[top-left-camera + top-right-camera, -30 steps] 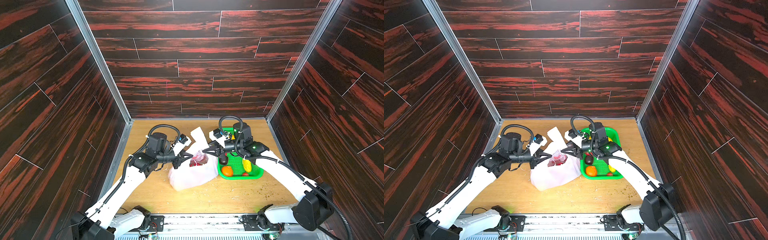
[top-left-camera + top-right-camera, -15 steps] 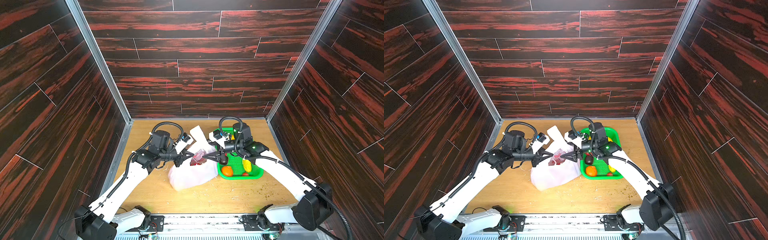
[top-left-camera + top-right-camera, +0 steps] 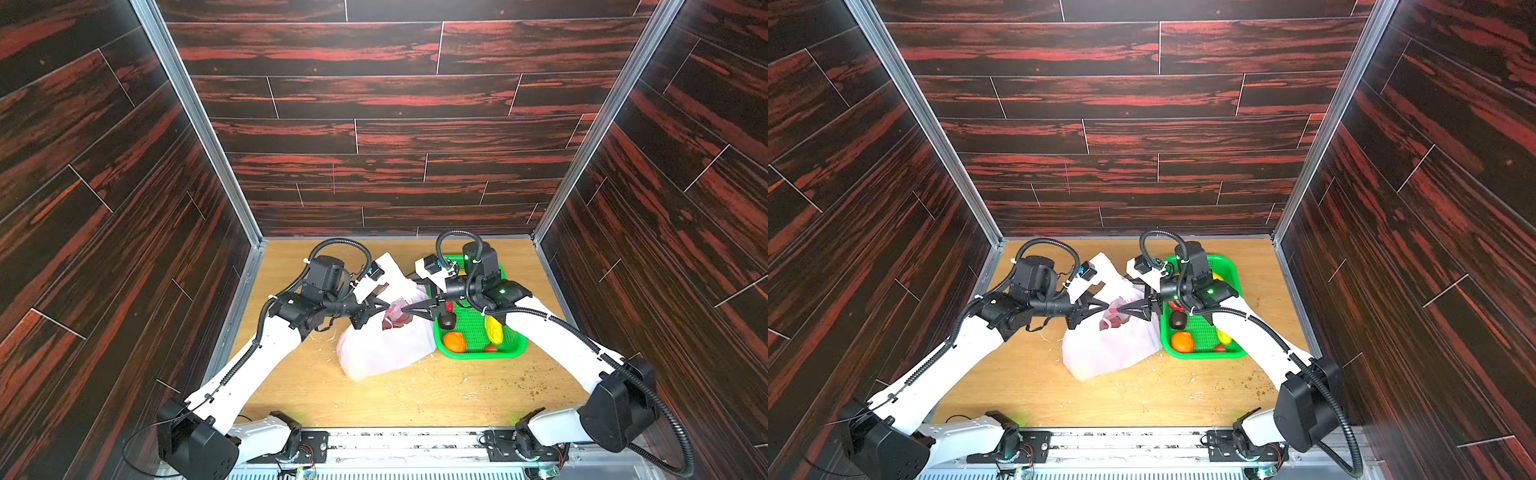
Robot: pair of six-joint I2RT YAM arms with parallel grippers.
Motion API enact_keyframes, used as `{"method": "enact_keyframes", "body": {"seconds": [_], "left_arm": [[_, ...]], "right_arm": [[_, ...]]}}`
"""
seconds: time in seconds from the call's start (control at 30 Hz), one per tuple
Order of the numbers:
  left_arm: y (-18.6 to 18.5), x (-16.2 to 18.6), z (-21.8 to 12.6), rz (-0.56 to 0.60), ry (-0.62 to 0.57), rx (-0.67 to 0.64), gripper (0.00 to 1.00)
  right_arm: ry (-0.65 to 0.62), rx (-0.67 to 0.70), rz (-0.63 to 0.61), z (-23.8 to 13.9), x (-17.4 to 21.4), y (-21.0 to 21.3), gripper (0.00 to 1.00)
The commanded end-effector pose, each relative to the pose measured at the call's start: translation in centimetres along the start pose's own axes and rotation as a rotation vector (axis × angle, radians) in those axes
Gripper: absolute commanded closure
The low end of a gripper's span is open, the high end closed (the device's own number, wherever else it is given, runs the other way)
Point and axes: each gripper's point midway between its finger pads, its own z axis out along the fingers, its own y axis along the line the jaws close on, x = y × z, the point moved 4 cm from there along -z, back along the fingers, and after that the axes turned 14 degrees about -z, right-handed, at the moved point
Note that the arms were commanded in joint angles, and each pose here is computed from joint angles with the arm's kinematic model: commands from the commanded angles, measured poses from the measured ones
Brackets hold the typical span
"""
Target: Place the fake fruits into the plastic bag and tie a complex knot
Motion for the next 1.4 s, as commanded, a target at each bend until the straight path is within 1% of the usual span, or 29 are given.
{"method": "enact_keyframes", "body": {"seconds": [0.0,0.13,0.27,0.53,0.63,1.13,1.23,1.37], "left_arm": [[-0.5,-0.6,-0.5,0.048,-0.002,0.000,1.00],[-0.5,-0.6,-0.5,0.051,0.000,-0.003,1.00],[-0.3,-0.5,-0.3,0.050,0.005,-0.006,1.00],[0.0,-0.6,-0.1,0.044,0.006,-0.009,1.00],[-0.1,-0.7,0.0,0.042,0.006,0.000,1.00],[0.2,-0.7,0.5,0.028,0.024,0.001,1.00],[0.3,-0.6,0.5,0.027,0.029,-0.003,1.00],[0.3,-0.8,0.4,0.030,0.025,-0.008,1.00]], "right_arm": [[-0.010,0.009,-0.032,0.2,-0.6,-0.7,0.12],[-0.017,0.009,-0.035,0.2,-0.7,-1.0,0.08],[-0.020,-0.009,-0.032,0.5,-0.8,-1.5,0.08],[-0.038,-0.043,0.001,0.7,0.0,-1.3,0.08],[-0.055,-0.044,-0.001,0.7,0.0,-1.0,0.09],[-0.045,-0.048,0.035,1.1,0.5,-1.6,0.30],[-0.045,-0.051,0.041,1.2,0.5,-1.8,0.38],[-0.052,-0.062,0.048,1.2,0.2,-1.8,0.55]]}}
